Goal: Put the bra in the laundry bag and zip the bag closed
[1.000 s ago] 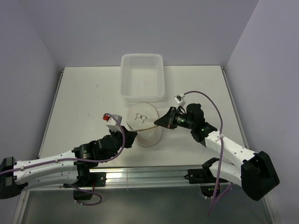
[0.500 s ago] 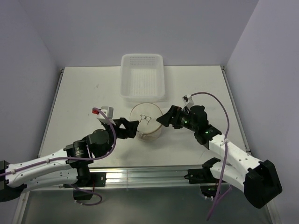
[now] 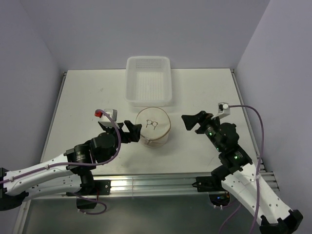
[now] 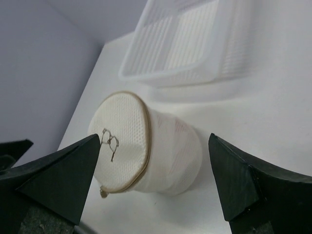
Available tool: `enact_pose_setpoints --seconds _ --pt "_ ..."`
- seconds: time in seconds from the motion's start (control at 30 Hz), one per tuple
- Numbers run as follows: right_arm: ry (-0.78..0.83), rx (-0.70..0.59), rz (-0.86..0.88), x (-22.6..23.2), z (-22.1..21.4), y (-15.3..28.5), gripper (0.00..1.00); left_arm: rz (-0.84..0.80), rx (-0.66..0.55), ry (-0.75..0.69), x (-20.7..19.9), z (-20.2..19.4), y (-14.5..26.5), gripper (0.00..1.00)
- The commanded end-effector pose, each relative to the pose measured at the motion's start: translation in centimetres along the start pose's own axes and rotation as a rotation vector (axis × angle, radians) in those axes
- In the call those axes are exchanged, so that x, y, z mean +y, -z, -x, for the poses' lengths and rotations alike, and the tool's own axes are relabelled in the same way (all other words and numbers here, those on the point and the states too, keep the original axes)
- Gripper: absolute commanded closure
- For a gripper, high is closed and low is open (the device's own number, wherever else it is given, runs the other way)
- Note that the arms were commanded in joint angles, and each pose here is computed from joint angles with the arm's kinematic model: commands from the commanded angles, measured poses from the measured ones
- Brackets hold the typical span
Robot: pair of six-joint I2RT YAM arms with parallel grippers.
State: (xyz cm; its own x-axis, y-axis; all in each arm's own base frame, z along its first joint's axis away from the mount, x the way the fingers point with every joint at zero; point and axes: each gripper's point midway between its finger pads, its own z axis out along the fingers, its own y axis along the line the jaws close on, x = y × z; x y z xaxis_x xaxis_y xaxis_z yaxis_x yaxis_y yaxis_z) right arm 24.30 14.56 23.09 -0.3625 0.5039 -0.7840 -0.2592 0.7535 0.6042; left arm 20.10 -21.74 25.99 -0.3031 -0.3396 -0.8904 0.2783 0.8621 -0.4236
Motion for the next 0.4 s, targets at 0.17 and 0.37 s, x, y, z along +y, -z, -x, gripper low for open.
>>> enact_pose_setpoints --seconds 0.17,0.37 --pt "0.048 -0.241 -0.149 -2.2 5.3 3.1 0.00 -0.025 0.054 -0.039 -0.5 -0.8 0.1 0.01" --pt "0.057 -0.218 -0.182 -2.8 4.8 2.9 0.00 -0.020 0.067 -0.065 -0.8 -1.5 -0.6 0.01"
